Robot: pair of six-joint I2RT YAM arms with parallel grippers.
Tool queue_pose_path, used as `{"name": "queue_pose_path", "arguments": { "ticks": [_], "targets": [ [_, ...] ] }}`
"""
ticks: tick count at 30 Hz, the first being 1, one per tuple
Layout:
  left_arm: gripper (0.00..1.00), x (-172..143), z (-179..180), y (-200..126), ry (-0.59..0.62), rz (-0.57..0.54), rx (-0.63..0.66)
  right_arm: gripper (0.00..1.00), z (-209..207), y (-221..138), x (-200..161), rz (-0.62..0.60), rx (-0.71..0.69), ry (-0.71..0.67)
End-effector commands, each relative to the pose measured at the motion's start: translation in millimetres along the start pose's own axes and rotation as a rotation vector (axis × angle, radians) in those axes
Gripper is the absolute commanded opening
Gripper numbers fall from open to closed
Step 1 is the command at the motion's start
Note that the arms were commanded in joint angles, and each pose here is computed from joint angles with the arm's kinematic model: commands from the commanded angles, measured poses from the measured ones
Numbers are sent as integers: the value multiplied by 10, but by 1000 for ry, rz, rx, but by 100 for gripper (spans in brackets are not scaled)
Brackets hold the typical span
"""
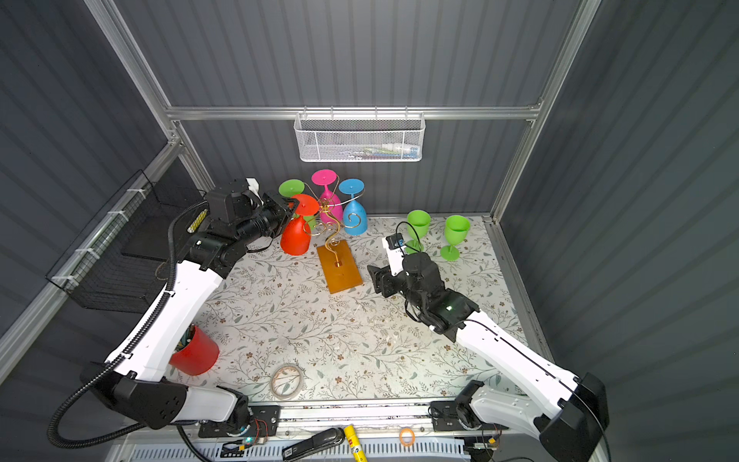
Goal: Take the wine glass off the wine glass rack
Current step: Pick up the wine glass from the wine glass rack, then place the wine glass at the top-right of the table.
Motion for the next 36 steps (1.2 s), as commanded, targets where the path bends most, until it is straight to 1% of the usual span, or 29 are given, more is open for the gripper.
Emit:
{"name": "queue_pose_path", "arguments": {
  "ticks": [1, 14, 21, 22, 23, 29, 31, 33, 36],
  "targets": [
    [0, 41, -85, -186, 6, -25, -51, 75, 13, -85, 116, -28, -5, 12],
    [0, -46, -1, -331, 5, 4, -49, 75, 28, -155, 117, -29, -6, 27],
    [0, -201, 109, -531, 10, 69, -62, 75, 16, -228, 81, -12, -6, 56],
    [0, -268, 226, -529, 6, 92, -42, 75, 12, -241, 69, -7, -6, 59],
    [0, -295, 250, -562, 13, 99, -46, 75, 5, -257, 61, -4, -10, 62],
    [0, -506, 366, -773, 125, 209, -79, 74, -45, -345, -6, 33, -47, 98],
    [0, -606, 368, -844, 190, 264, -145, 74, -79, -377, -54, 56, -73, 119],
    [0, -699, 413, -870, 249, 318, -173, 74, -116, -405, -98, 81, -101, 140],
    [0, -929, 457, -860, 338, 439, -248, 74, -191, -445, -174, 137, -147, 176]
  ]
}}
Point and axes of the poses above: each gripper's point midway between its finger pads, its own y axis out along the fingers, its own z axis along the line the jaws close on, x = y × z, the point moved 7 cm from there along -y, back along the fingers, and after that the axes turned 3 degrees about -y, right-handed, at the moved point
